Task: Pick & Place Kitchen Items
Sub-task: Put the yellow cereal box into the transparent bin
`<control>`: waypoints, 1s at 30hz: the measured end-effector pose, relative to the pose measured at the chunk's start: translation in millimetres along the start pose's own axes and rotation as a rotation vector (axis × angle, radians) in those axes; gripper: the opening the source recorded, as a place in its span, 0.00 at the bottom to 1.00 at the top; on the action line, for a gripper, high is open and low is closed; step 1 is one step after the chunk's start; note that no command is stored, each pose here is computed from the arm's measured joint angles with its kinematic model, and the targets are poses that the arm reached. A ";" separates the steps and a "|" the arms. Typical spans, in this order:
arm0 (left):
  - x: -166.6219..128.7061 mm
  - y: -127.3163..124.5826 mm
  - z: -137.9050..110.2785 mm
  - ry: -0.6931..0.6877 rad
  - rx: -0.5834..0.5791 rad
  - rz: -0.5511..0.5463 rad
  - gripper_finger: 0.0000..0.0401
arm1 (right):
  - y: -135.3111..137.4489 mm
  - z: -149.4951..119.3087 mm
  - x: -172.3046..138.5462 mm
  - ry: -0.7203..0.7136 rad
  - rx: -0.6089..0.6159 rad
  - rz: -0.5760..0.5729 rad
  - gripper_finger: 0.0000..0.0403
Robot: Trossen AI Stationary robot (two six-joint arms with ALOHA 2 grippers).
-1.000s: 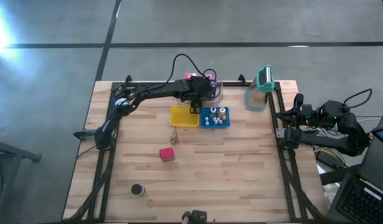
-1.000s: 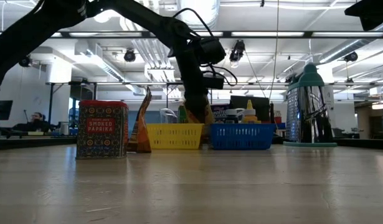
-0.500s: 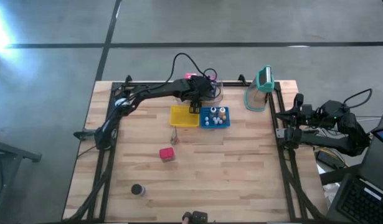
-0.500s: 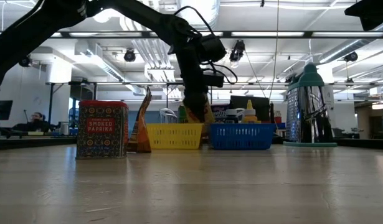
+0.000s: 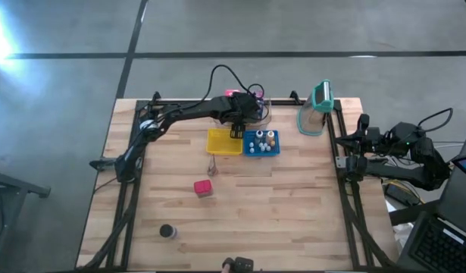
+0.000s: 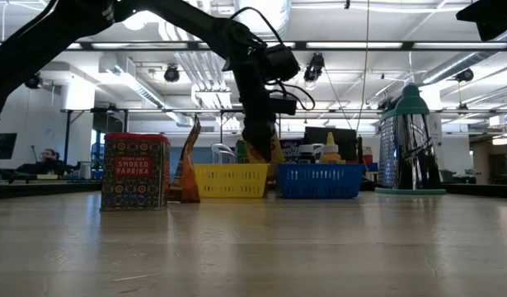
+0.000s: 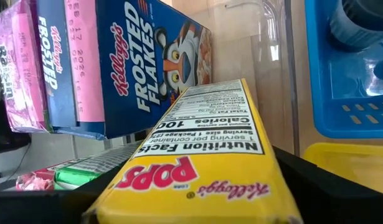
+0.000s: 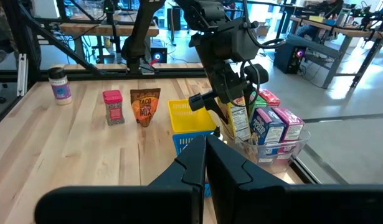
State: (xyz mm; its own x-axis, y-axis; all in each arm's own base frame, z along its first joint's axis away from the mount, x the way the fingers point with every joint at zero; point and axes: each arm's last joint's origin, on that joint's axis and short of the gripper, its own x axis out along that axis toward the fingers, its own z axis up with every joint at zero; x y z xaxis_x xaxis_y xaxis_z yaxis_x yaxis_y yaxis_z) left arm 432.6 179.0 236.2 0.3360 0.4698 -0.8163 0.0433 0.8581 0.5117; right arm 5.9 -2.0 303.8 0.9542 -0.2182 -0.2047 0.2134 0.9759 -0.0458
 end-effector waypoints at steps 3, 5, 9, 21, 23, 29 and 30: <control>0.0 0.0 0.0 0.000 0.004 0.000 0.64 | 0.0 0.0 0.1 0.001 0.000 0.001 0.02; 0.0 0.2 0.3 -0.003 0.004 0.002 0.64 | 0.0 0.0 0.1 0.001 0.000 0.000 0.02; 0.0 0.9 1.4 -0.014 -0.001 0.009 0.64 | 0.0 0.0 0.0 0.000 0.000 0.001 0.02; -0.5 2.0 1.9 0.003 0.030 0.051 0.83 | 0.0 0.0 0.0 0.000 0.000 0.000 0.02; -2.4 2.1 2.8 0.002 0.046 0.055 0.83 | 0.0 0.0 0.0 0.000 0.000 0.000 0.02; -12.0 8.0 8.1 -0.029 0.036 0.074 0.83 | 0.0 0.0 0.0 0.000 0.000 0.000 0.02; -13.4 8.7 9.1 -0.034 0.036 0.077 0.83 | 0.0 0.0 0.0 0.000 0.000 0.000 0.02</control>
State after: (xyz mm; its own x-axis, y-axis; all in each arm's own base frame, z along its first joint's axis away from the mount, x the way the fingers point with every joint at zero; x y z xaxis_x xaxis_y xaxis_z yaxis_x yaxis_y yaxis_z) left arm 437.0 178.3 254.0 0.3714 0.5267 -0.7646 0.0491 0.8113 0.5826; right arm 5.9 -2.0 303.8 0.9542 -0.2180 -0.2050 0.2132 0.9759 -0.0458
